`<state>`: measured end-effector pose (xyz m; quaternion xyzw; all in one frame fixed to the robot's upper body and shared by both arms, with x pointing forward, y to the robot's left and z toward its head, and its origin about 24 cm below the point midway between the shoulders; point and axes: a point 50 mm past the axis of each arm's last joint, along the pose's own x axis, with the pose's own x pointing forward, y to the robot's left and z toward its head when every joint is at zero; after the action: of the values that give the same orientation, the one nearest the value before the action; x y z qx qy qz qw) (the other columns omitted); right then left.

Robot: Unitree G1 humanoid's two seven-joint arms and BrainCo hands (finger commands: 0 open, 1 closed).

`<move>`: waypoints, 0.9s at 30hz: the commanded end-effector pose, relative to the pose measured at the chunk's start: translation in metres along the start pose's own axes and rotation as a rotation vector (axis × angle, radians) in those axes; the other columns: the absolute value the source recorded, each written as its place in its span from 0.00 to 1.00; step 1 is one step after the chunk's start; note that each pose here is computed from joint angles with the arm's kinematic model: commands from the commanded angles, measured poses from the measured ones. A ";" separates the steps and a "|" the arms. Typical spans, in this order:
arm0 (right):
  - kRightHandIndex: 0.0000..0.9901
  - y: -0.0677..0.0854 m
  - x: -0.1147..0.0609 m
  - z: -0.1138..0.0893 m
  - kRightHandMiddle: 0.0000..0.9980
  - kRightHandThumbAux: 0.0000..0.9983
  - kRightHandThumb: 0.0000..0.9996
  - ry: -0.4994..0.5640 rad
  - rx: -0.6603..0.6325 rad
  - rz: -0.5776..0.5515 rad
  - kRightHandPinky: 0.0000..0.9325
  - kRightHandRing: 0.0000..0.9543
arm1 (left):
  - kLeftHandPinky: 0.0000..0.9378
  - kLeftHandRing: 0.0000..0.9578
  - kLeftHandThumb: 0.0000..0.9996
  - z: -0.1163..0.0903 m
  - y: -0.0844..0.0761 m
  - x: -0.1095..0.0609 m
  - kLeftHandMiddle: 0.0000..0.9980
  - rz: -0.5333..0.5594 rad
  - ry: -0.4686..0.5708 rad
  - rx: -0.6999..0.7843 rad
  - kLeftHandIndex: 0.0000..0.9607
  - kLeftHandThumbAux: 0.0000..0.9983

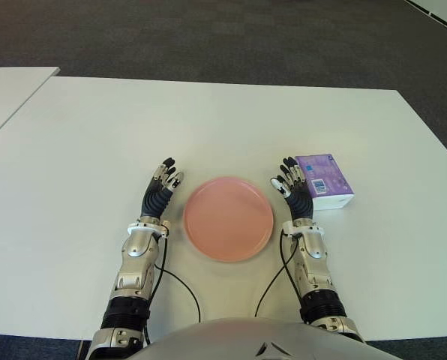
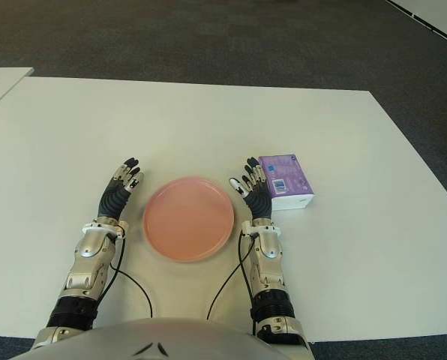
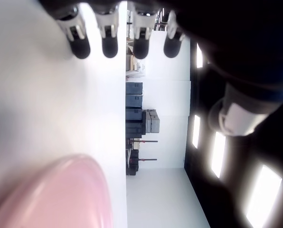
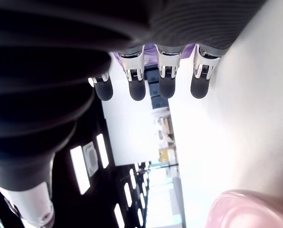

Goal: Put the tissue paper into the plate.

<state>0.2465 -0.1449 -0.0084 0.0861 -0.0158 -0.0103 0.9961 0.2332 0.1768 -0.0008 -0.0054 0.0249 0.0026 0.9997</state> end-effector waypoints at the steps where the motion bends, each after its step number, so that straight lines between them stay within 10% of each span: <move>1: 0.04 -0.003 -0.030 -0.040 0.04 0.68 0.36 0.212 0.037 -0.049 0.06 0.01 | 0.00 0.00 0.00 -0.005 0.000 -0.003 0.00 -0.005 0.021 -0.007 0.00 0.54; 27: 0.06 -0.004 -0.029 -0.038 0.05 0.69 0.38 0.205 0.023 -0.040 0.05 0.02 | 0.00 0.00 0.00 -0.004 0.000 -0.004 0.00 -0.026 0.016 -0.010 0.00 0.53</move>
<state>0.2465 -0.1448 -0.0084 0.0852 -0.0158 -0.0097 0.9962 0.2329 0.1766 -0.0009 -0.0102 0.0238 -0.0036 0.9997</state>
